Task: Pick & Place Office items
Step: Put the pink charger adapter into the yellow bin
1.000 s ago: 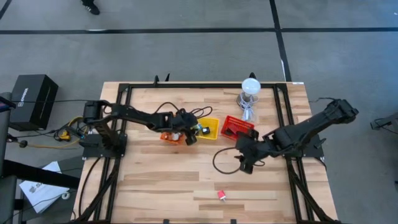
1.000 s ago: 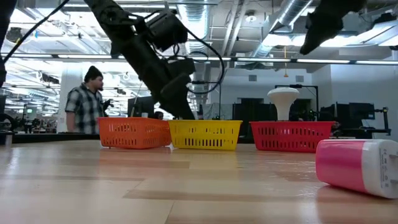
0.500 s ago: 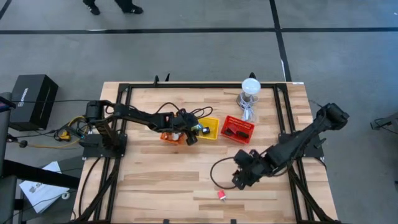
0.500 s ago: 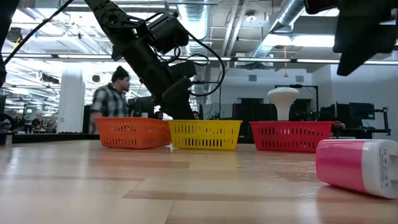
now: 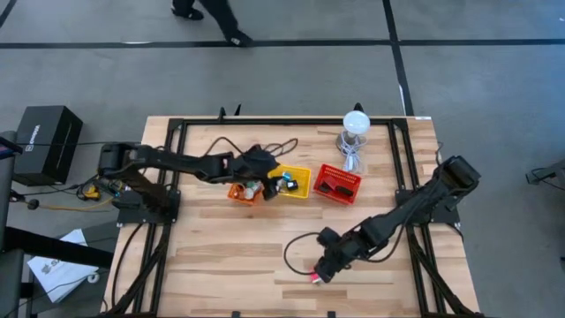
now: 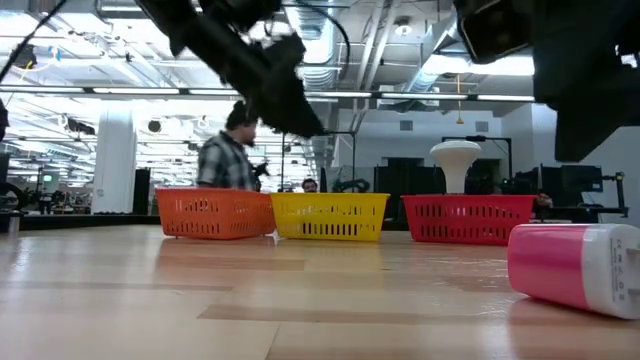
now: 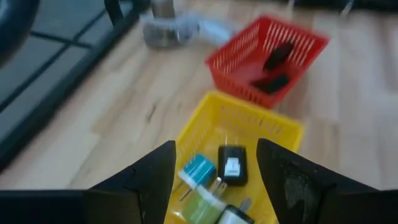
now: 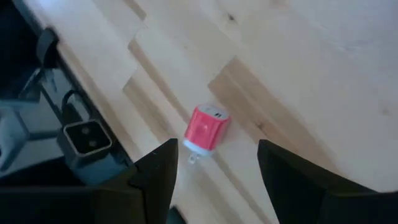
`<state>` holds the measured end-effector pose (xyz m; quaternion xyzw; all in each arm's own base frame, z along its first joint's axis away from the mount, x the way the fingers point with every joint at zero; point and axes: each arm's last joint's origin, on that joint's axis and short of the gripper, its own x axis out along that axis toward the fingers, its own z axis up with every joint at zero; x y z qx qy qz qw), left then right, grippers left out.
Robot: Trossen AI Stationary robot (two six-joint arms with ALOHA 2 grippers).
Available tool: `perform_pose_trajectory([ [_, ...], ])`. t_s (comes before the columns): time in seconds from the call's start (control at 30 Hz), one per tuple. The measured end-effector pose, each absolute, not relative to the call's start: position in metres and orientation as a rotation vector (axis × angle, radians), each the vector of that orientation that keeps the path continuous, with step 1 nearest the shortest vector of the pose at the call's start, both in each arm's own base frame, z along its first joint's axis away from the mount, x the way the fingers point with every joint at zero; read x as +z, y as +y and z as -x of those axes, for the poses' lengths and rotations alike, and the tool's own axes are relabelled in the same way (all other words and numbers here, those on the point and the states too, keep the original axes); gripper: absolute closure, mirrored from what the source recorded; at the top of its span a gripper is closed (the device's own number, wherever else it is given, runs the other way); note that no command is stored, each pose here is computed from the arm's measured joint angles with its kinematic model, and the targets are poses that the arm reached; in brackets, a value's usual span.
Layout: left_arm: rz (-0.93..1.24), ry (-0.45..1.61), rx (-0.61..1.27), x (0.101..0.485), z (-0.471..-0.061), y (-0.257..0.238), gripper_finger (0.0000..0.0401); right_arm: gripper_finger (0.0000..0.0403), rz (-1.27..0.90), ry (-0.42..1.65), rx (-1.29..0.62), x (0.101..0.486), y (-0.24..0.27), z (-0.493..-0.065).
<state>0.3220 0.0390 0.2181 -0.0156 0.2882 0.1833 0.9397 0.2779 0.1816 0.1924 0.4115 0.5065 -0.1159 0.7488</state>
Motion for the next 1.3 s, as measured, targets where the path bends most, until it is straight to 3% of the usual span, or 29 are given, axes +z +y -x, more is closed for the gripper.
perform_pose_trajectory([
  [0.43,0.044,0.35,0.331,0.287,-0.287,0.024,0.0183,0.0207,-1.059,1.123,-0.296,0.201,0.194,-0.294],
  [0.73,0.042,0.364,0.33,0.286,-0.285,0.024,0.0183,0.0235,-0.962,1.391,-0.368,0.201,0.214,-0.322],
  [1.3,0.036,0.43,0.33,0.275,-0.287,0.024,0.0183,0.0238,-0.934,1.519,-0.296,0.188,0.221,-0.357],
])
